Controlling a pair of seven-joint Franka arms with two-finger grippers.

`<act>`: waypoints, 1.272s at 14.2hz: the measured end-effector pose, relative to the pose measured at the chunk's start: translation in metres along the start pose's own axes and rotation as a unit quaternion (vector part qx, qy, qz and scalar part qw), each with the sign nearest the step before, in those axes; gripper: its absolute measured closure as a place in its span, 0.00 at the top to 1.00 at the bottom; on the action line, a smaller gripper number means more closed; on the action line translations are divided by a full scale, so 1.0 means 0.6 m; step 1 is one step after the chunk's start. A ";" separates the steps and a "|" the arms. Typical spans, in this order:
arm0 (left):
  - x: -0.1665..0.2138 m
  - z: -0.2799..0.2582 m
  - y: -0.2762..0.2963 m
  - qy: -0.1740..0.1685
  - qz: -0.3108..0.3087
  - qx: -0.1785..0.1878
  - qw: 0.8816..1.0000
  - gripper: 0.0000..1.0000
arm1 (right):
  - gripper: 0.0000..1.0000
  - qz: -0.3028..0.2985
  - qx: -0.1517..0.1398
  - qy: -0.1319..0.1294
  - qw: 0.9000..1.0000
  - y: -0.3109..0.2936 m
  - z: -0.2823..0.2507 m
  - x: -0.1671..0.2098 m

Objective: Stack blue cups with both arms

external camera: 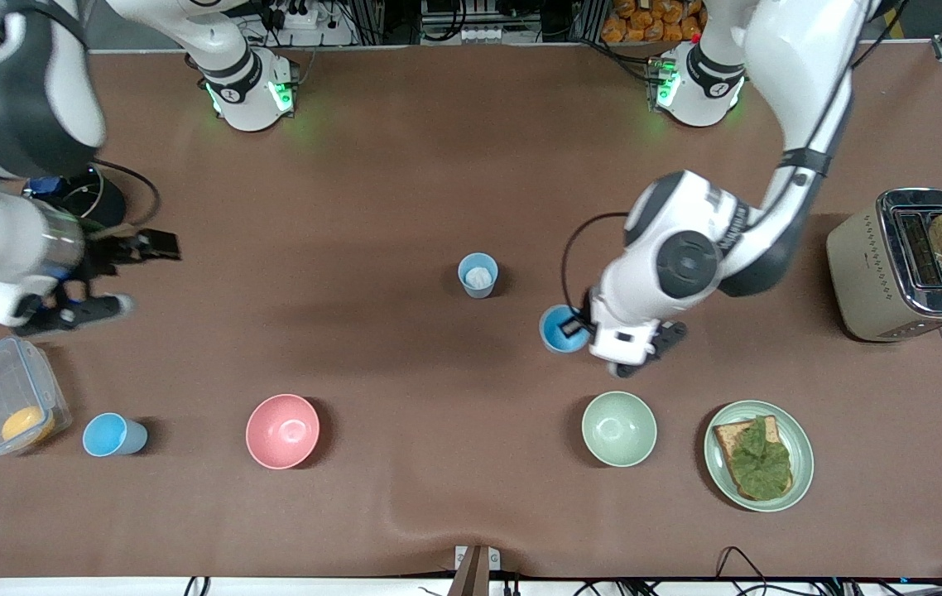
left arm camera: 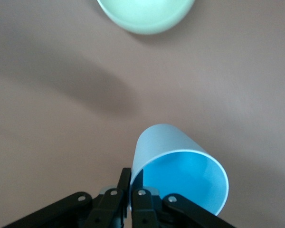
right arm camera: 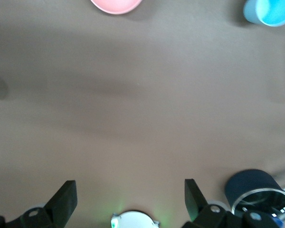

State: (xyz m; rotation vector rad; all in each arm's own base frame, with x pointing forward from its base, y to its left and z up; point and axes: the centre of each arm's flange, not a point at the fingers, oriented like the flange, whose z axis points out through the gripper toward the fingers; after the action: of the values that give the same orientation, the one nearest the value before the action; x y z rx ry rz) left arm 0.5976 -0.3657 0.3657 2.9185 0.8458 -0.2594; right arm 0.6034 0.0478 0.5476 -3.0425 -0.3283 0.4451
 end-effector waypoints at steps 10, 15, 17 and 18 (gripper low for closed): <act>-0.225 0.106 0.100 0.011 0.031 0.007 0.999 0.04 | 1.00 0.010 -0.030 0.109 0.994 0.053 0.014 -0.085; -0.227 0.097 0.094 0.010 0.029 0.021 0.999 0.04 | 1.00 0.014 -0.041 0.145 0.989 0.058 -0.036 -0.100; -0.231 0.103 0.087 0.005 0.029 0.040 0.999 0.04 | 1.00 0.016 -0.039 0.141 0.989 0.061 -0.043 -0.107; -0.236 0.109 0.082 0.001 0.031 0.053 0.998 0.04 | 1.00 0.019 -0.038 0.134 0.990 0.066 -0.042 -0.110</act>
State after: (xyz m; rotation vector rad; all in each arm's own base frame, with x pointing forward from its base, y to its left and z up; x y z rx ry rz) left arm 0.4974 -0.4898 0.3302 3.0377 0.7635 -0.3044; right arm 0.5567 -0.0054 0.5867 -3.1315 -0.2779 0.0217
